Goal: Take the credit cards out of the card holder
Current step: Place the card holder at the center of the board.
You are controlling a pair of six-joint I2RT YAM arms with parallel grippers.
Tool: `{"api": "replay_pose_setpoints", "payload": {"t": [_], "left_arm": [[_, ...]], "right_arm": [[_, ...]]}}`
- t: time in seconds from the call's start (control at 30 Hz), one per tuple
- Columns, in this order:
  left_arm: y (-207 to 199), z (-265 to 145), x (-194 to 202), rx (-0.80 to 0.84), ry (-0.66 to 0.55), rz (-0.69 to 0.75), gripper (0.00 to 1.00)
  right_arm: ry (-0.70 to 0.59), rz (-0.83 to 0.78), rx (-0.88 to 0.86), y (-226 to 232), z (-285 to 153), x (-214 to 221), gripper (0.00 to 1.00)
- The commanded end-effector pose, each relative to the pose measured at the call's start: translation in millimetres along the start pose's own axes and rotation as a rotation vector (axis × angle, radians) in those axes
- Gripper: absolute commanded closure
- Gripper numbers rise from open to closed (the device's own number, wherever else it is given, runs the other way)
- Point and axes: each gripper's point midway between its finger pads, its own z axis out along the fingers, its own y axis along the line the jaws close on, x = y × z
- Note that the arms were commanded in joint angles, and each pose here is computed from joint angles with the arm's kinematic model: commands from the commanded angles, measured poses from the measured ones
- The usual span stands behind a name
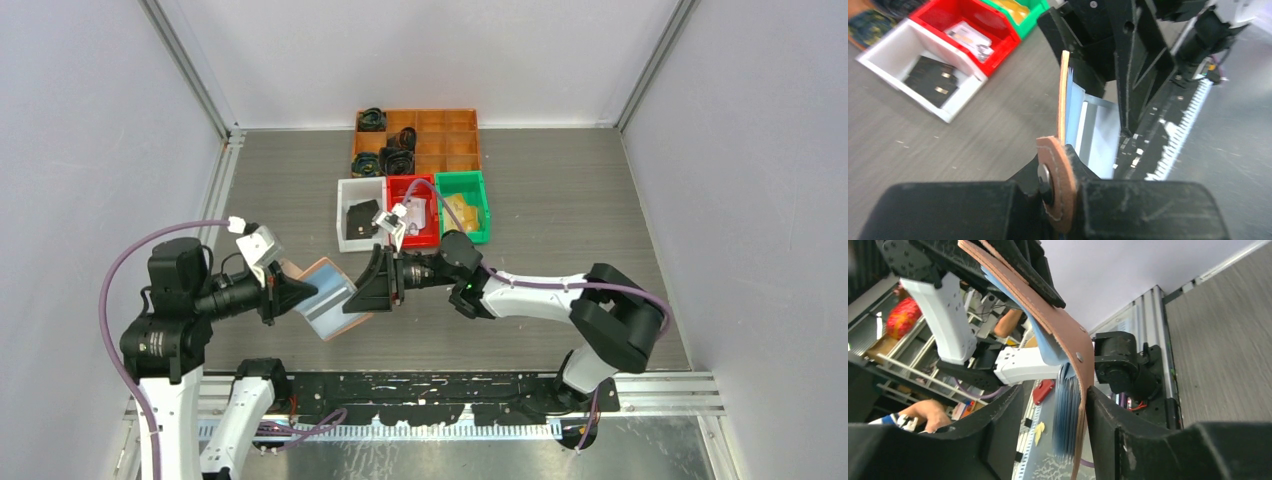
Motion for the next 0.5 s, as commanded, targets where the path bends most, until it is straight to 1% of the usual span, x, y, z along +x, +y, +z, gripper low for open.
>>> {"api": "replay_pose_setpoints", "payload": {"t": [0.0, 0.03, 0.07, 0.13, 0.23, 0.3, 0.4, 0.43, 0.47], "left_arm": [[26.9, -2.3, -15.0, -0.142, -0.09, 0.243, 1.0], [31.3, -3.3, -14.2, -0.17, -0.098, 0.288, 1.0], [35.7, -4.1, -13.0, -0.194, -0.101, 0.334, 1.0], [43.9, -4.7, -8.4, -0.236, -0.101, 0.413, 1.0], [48.0, -1.7, 6.7, -0.235, -0.075, 0.558, 1.0], [54.2, 5.0, 21.1, -0.212, -0.036, 0.621, 1.0], [66.1, 18.6, 48.8, -0.167, 0.03, 0.688, 0.99], [69.9, 24.1, 62.6, -0.145, 0.059, 0.707, 0.99], [75.2, 28.9, 76.0, -0.123, 0.093, 0.758, 0.99]], "right_arm": [[-0.053, -0.032, 0.11, 5.5, 5.2, -22.5, 0.43], [-0.087, -0.016, 0.097, 9.0, 4.8, -27.2, 0.35], [-0.125, -0.005, 0.074, 13.8, 4.7, -32.5, 0.29], [-0.191, 0.065, 0.008, 22.4, 4.7, -40.1, 0.26], [-0.257, 0.192, -0.069, 24.6, 8.3, -50.4, 0.25], [-0.272, 0.287, -0.06, 11.3, 13.8, -52.7, 0.29], [-0.278, 0.382, 0.051, -26.0, 16.8, -45.1, 0.35], [-0.284, 0.395, 0.095, -37.3, 14.6, -41.4, 0.35], [-0.288, 0.396, 0.137, -45.5, 11.8, -37.9, 0.34]]}}
